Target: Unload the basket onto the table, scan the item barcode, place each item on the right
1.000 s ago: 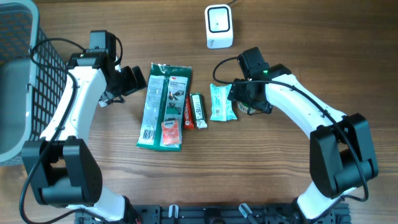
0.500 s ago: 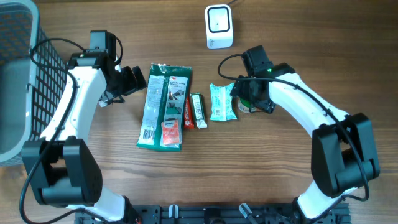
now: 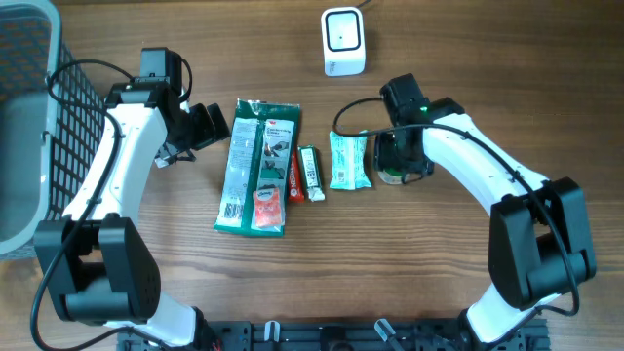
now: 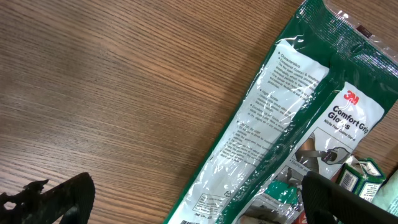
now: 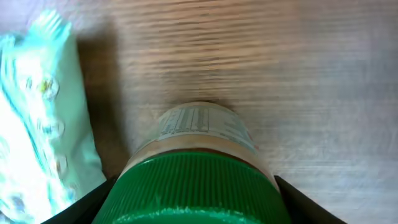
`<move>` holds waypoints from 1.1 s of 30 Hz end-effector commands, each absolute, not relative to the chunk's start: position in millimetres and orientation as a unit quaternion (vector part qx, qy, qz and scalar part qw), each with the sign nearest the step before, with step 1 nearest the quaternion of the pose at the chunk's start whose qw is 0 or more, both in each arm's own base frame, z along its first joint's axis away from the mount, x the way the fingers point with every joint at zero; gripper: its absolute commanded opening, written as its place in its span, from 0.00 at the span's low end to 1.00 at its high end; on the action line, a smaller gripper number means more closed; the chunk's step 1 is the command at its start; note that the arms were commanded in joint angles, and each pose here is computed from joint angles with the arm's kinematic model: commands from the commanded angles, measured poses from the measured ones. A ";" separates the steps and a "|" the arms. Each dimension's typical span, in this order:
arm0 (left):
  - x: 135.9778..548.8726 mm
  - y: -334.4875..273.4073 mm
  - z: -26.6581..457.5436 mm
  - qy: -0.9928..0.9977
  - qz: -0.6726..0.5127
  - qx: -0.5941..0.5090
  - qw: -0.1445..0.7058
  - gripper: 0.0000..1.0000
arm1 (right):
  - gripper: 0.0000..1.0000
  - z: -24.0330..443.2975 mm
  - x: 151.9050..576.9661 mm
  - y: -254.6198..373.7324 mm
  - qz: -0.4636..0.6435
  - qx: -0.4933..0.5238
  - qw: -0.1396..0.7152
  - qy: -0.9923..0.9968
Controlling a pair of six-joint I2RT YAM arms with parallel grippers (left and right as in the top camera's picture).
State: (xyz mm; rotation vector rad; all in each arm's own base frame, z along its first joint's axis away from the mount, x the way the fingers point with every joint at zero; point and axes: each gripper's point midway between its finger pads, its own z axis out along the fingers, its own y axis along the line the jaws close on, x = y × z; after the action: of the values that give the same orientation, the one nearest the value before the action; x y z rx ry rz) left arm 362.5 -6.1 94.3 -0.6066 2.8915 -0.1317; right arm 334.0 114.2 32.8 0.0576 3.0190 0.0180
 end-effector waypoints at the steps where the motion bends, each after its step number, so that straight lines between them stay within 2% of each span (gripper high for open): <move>1: 360.5 -6.3 88.6 0.973 -0.045 -0.210 0.084 1.00 | 0.89 26.5 331.0 102.5 -0.033 -0.073 0.049 0.996; 2: 360.5 -6.3 88.6 0.973 -0.045 -0.210 0.084 1.00 | 0.96 29.9 333.8 106.0 -0.024 -0.054 0.052 0.997; 4: 360.5 -6.3 88.6 0.973 -0.045 -0.210 0.084 1.00 | 1.00 42.5 339.1 117.4 0.006 -0.015 0.053 0.998; 10: 360.5 -6.3 88.6 0.973 -0.045 -0.209 0.084 1.00 | 0.99 64.5 345.3 119.9 0.008 0.012 0.053 0.998; 19: 360.5 -6.3 88.6 0.973 -0.045 -0.210 0.084 1.00 | 0.93 34.5 336.5 116.1 -0.010 0.011 0.009 1.000; 33: 360.5 -6.3 88.6 0.973 -0.045 -0.210 0.084 1.00 | 0.92 23.0 329.7 106.8 -0.033 0.011 0.002 0.999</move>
State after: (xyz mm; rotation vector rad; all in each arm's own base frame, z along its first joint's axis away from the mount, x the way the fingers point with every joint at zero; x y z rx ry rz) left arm 362.5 -6.1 94.3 -0.6066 2.8915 -0.1317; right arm 331.0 112.5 28.6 0.0203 3.1303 -0.0526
